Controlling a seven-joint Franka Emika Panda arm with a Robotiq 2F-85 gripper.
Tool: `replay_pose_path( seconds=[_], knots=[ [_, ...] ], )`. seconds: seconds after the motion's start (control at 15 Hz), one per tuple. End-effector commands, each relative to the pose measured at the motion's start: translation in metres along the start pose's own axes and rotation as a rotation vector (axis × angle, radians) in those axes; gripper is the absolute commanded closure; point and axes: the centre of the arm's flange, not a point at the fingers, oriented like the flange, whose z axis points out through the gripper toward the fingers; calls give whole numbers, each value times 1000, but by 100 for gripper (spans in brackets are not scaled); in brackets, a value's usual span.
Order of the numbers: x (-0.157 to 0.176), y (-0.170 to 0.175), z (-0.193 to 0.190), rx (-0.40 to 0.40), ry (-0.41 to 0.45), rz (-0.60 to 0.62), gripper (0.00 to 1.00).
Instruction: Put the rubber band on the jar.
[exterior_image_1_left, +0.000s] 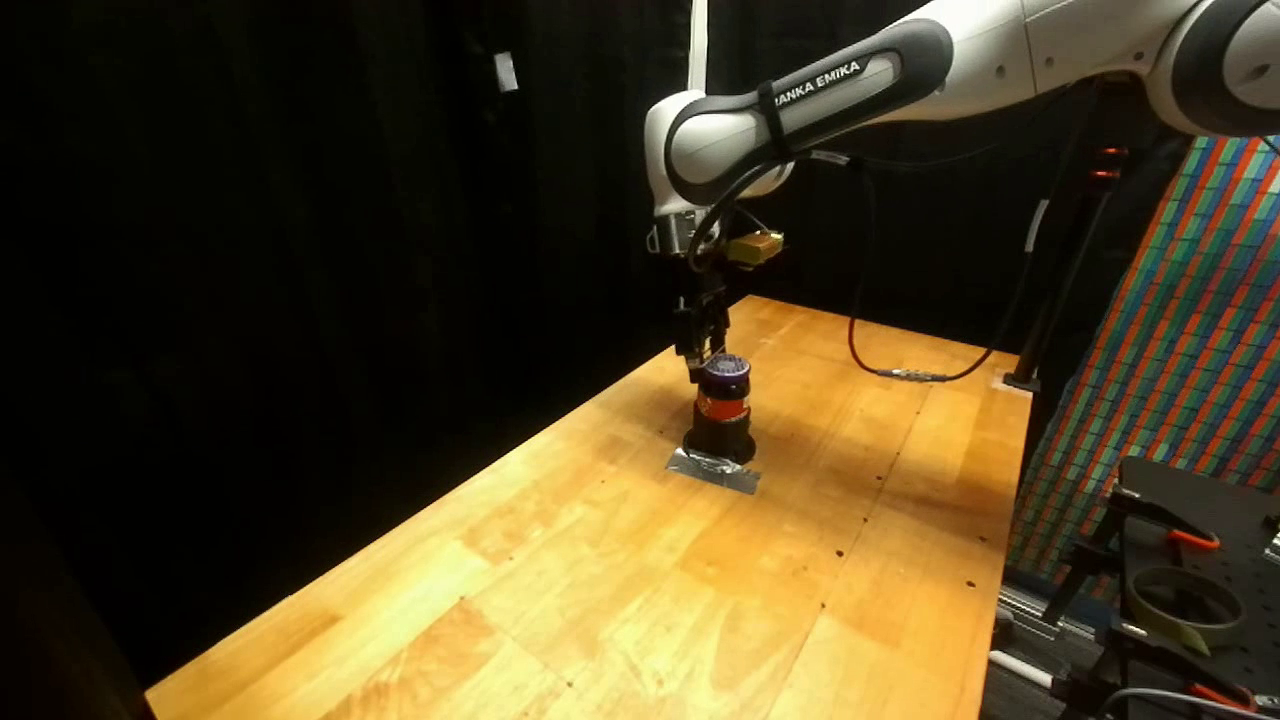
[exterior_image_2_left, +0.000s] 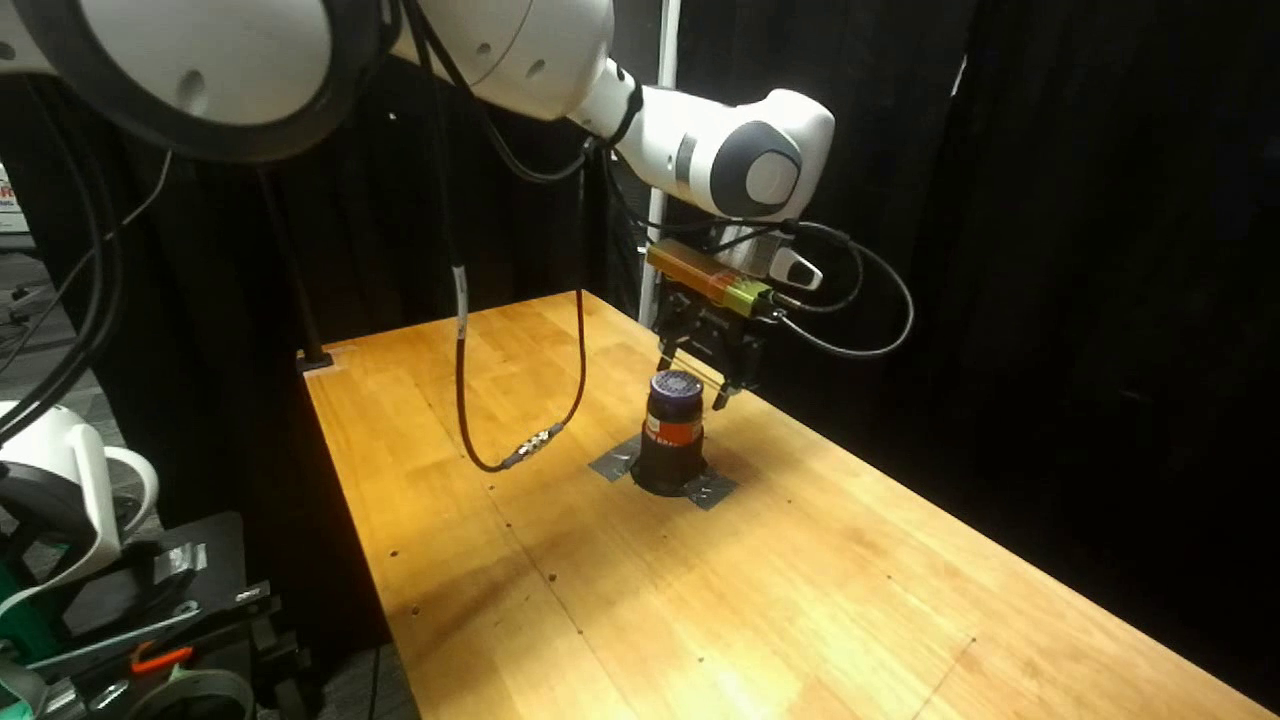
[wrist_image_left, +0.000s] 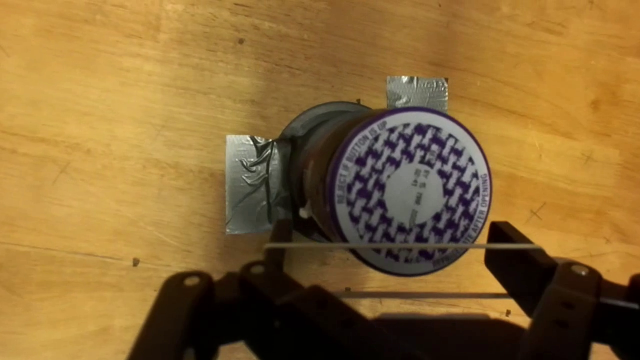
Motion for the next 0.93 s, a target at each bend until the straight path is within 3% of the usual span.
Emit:
replay_pose_path(
  seconds=[0.0,0.27,0.47,0.87],
  knots=[
    [23,0,-1,-21,-16,-2,0],
    [11,0,12,-35,-76,3,0],
    [-25,5,19,-49,-170,4,0],
    [-100,15,25,-36,-188,11,0]
  ],
)
